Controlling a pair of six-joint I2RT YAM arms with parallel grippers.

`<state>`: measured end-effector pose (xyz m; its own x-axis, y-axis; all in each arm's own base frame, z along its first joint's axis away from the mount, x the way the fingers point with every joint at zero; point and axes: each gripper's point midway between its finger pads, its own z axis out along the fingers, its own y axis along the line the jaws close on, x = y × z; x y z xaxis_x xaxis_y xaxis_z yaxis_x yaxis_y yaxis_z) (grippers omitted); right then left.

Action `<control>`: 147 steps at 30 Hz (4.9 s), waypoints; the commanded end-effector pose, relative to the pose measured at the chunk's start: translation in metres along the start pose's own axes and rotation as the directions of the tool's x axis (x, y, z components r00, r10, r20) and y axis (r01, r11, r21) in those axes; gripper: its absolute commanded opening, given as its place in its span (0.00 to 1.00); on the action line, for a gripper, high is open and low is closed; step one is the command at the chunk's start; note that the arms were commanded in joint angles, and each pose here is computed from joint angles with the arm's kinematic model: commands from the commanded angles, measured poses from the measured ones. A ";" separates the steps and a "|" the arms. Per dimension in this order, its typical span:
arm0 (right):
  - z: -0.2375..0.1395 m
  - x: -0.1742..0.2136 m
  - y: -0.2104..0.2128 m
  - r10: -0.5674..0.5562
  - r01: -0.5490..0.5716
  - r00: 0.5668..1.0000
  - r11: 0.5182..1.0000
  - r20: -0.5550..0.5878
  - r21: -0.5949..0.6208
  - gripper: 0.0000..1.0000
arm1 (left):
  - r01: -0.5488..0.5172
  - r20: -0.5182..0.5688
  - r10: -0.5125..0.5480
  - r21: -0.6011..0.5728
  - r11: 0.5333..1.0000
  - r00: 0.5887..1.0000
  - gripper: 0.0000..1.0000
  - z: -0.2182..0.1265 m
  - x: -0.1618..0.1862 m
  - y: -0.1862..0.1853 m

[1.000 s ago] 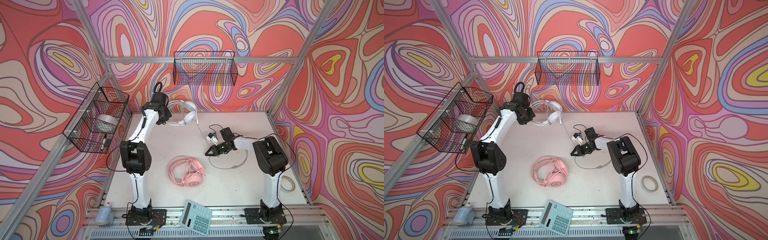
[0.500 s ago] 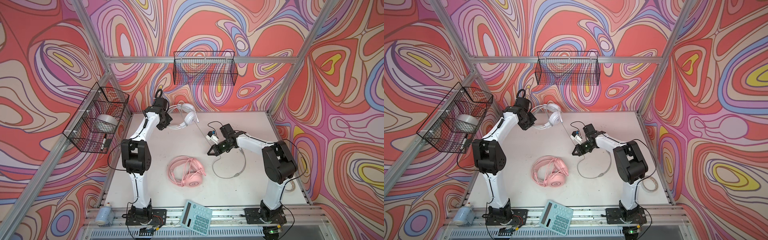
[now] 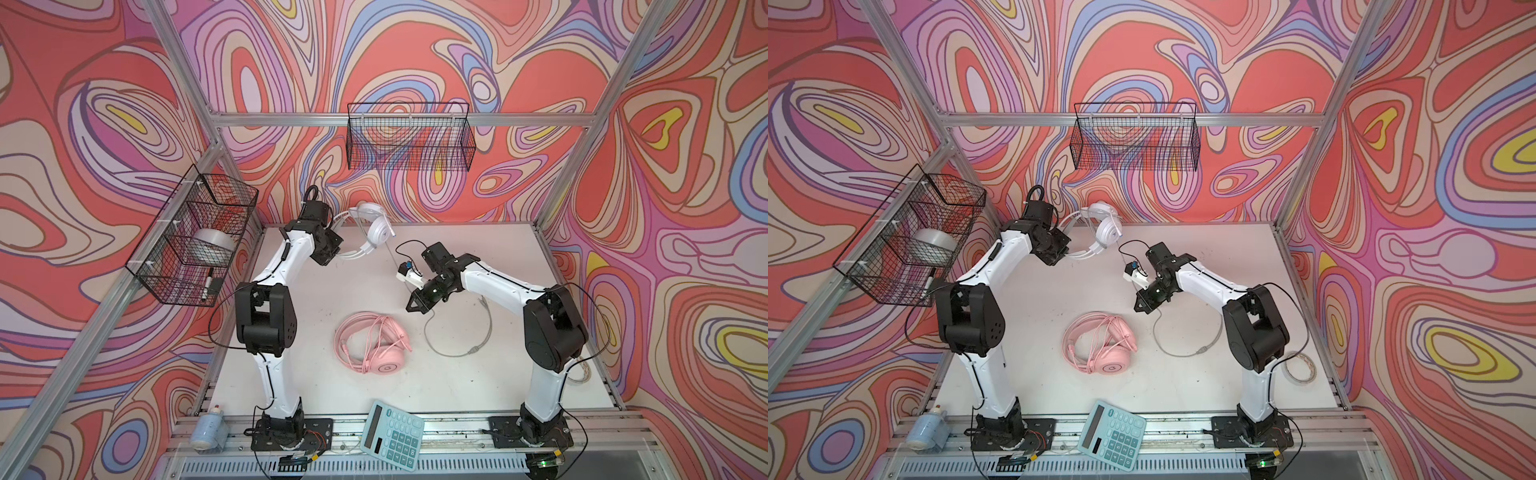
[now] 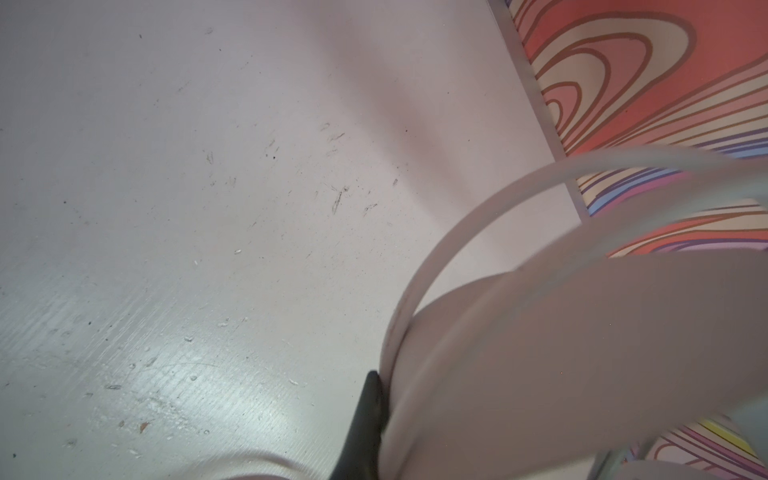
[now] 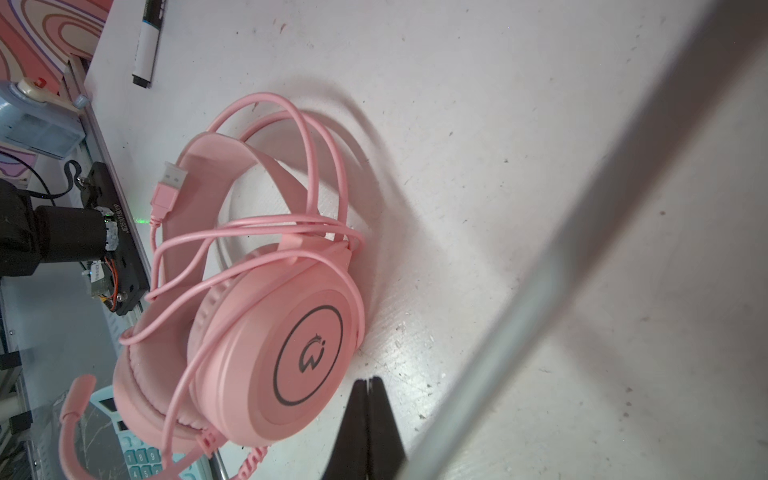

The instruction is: Wrap the headphones

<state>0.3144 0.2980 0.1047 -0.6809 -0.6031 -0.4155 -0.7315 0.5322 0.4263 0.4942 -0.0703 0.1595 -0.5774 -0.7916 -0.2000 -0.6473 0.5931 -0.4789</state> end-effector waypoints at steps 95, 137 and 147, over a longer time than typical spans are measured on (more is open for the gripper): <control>0.001 -0.004 0.091 -0.228 0.206 0.967 0.962 -0.111 -0.182 0.00 | -0.203 0.031 0.202 0.080 0.976 0.979 0.00 -0.030 0.014 -0.049; -0.072 -0.111 0.088 -0.492 0.490 0.871 0.870 0.011 0.058 0.00 | -0.554 -0.059 0.558 -0.248 0.795 0.828 0.00 0.007 0.020 -0.007; -0.085 -0.129 0.057 -0.528 0.516 0.849 0.828 -0.003 0.220 0.00 | -0.696 -0.117 0.692 -0.245 0.675 0.712 0.00 0.002 0.030 -0.011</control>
<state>0.3472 0.3564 0.2448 -0.2287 -0.7938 -0.5635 -0.9672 0.2508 0.0393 0.4837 -0.1007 0.1512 -0.9075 -0.2066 -0.3658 -0.2164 0.9762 -0.0144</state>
